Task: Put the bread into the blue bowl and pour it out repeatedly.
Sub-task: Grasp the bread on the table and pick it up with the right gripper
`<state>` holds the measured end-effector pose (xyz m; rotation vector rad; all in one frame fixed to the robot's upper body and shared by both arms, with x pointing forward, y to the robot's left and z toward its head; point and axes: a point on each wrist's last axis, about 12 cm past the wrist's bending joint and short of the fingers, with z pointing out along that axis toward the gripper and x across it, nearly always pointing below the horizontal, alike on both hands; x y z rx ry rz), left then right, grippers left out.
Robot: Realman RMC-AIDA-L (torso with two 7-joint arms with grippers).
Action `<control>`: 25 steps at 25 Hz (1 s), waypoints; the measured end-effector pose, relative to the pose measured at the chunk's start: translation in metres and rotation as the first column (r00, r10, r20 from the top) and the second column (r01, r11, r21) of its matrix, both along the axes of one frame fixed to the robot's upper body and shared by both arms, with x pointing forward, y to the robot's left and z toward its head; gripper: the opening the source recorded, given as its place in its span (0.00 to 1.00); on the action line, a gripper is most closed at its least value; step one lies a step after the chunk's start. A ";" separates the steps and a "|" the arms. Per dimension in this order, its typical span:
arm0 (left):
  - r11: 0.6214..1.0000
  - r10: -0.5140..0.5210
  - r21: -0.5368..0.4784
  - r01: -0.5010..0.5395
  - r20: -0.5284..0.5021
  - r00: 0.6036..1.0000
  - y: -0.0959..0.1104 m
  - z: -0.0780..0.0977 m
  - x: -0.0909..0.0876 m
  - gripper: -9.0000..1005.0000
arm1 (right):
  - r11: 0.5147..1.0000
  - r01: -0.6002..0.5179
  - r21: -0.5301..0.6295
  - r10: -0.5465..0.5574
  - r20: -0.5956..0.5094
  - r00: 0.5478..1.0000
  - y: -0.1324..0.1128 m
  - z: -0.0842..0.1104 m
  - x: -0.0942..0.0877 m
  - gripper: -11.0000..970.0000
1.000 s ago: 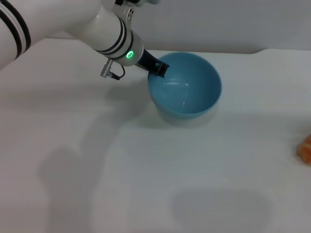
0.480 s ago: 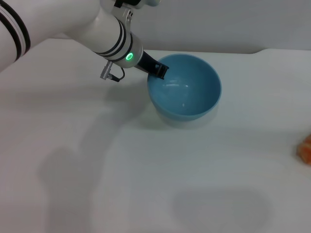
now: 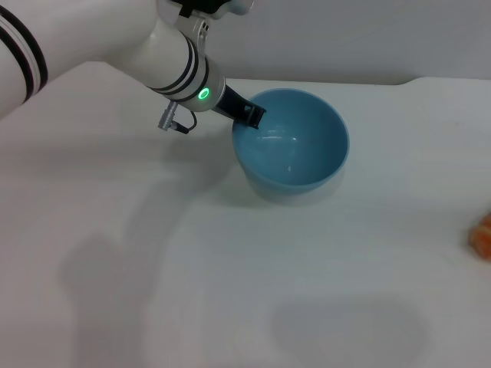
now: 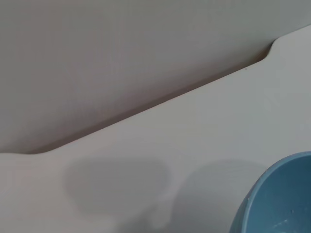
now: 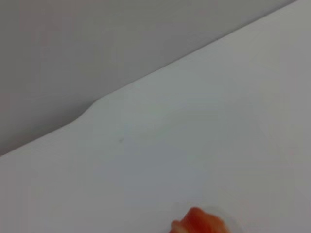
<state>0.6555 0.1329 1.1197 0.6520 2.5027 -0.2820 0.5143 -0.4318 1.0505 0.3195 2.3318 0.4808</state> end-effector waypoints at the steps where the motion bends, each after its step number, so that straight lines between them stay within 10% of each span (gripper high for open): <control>1: 1.000 0.001 0.000 -0.001 0.000 1.000 0.000 0.000 0.000 0.01 | 1.000 -0.006 -0.012 0.006 0.004 1.000 0.002 -0.002 0.002 0.68; 25: 1.000 0.014 -0.008 -0.014 -0.008 1.000 0.002 -0.004 -0.002 0.01 | 0.999 -0.008 -0.034 0.007 -0.010 1.000 0.032 -0.022 0.027 0.69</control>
